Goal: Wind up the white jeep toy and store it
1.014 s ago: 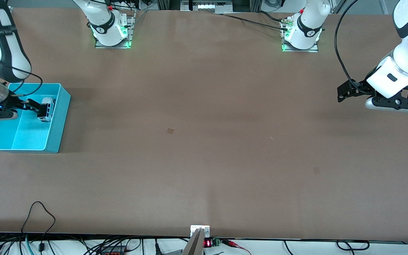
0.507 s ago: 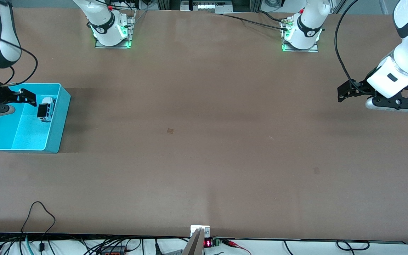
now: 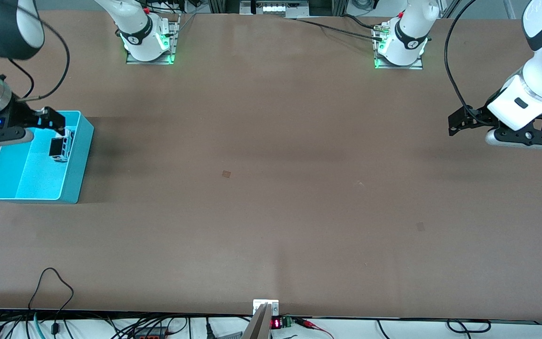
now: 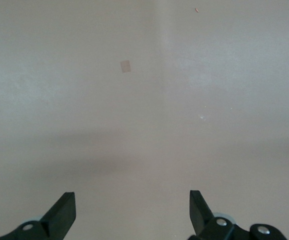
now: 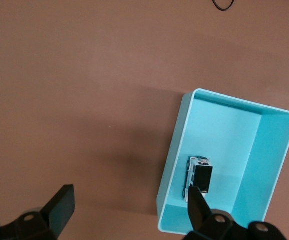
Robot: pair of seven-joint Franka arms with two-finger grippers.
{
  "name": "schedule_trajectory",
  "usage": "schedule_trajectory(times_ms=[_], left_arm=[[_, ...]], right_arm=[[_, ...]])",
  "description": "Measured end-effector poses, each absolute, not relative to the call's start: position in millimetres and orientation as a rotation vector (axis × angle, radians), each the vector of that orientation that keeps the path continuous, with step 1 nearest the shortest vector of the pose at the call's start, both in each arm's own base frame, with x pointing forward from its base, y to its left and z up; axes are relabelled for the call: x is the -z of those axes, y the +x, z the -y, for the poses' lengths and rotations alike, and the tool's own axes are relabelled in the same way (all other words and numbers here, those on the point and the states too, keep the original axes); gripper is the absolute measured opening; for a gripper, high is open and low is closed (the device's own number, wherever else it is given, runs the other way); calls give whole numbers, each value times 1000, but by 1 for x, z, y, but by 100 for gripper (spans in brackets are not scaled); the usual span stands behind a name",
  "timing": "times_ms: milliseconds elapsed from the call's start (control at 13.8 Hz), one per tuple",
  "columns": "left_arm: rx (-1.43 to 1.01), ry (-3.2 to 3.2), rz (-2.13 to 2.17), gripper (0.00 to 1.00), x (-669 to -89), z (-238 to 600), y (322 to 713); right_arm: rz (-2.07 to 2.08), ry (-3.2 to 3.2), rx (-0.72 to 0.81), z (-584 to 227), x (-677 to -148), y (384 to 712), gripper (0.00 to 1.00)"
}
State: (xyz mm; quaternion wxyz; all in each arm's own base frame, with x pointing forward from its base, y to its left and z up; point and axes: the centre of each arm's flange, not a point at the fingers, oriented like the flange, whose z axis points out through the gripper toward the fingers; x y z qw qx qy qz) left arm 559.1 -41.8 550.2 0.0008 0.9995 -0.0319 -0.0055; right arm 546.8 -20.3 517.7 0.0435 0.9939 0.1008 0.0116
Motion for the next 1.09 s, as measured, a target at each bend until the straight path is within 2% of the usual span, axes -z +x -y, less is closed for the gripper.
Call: schedule_trajectory(times_ms=[507,1086], left_arm=[[17,3138,100,100,-550,42,559],[17,3138,100,100,-550,42,559]], right_arm=[[-220,3117,-169,13,-580,546,100],[-159,3127,-196,-8,-633,543,100]])
